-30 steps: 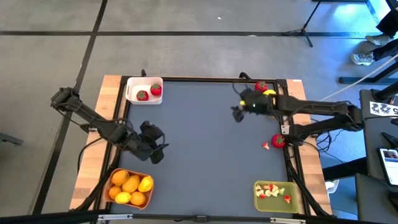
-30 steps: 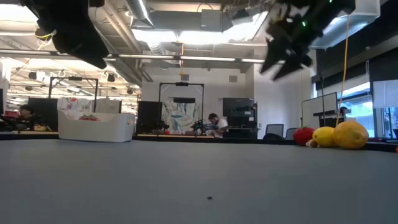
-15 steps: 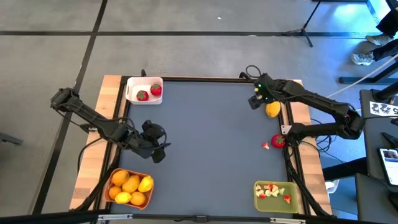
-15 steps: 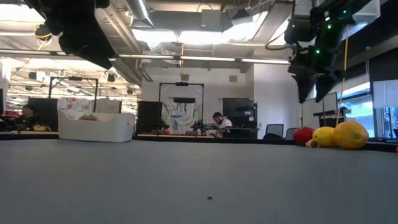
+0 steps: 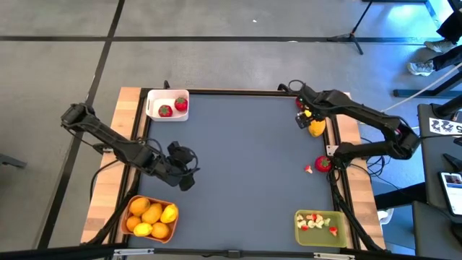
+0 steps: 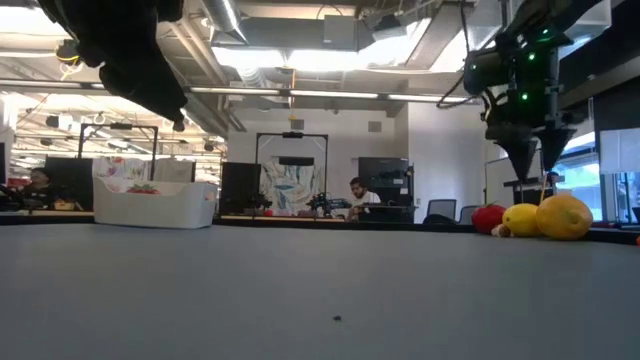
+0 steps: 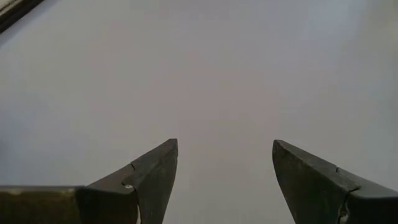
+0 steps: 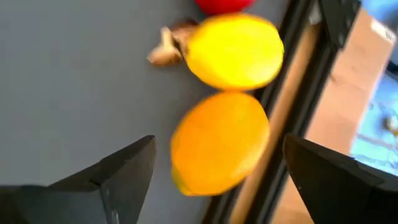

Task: Sort produce into baskets
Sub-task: Put yellow the lemon into the orange bin

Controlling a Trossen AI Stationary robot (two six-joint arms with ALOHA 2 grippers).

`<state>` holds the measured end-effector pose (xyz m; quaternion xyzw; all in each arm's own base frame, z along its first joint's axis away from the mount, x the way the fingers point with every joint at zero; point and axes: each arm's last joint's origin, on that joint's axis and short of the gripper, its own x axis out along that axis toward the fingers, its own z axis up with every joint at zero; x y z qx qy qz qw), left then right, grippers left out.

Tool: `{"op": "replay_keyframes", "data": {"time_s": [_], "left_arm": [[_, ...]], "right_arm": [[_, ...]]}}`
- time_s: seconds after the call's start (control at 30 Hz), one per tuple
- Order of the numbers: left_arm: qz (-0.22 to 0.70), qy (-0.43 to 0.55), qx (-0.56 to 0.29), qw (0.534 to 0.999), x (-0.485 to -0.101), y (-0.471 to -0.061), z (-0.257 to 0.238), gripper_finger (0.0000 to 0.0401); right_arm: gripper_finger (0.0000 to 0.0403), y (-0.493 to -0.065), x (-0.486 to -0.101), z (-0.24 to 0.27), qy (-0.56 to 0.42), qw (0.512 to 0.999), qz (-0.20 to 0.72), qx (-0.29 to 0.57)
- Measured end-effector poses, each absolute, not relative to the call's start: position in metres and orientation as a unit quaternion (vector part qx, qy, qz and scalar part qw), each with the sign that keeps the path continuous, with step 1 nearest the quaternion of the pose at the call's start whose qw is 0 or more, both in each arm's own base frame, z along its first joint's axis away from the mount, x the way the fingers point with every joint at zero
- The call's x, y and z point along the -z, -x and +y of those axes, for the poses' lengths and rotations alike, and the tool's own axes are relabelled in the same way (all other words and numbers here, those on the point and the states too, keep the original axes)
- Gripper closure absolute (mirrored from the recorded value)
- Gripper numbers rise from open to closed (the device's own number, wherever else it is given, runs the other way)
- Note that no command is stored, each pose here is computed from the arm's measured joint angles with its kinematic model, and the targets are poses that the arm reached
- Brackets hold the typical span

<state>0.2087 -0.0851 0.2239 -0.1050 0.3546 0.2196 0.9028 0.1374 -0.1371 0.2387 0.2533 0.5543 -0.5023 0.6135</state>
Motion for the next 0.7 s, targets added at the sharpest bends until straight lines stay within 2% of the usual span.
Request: {"op": "replay_keyframes", "data": {"time_s": [0.53, 0.7], "left_arm": [[0.359, 0.096, -0.208, 0.905, -0.221, -0.212, -0.087, 0.0145], [0.359, 0.096, -0.208, 0.905, -0.221, -0.212, -0.087, 0.0145]], "right_arm": [[0.0054, -0.150, -0.176, -0.164, -0.280, 0.463, 0.684, 0.489], [0.0054, -0.153, -0.163, -0.169, -0.276, 0.446, 0.709, 0.472]]}}
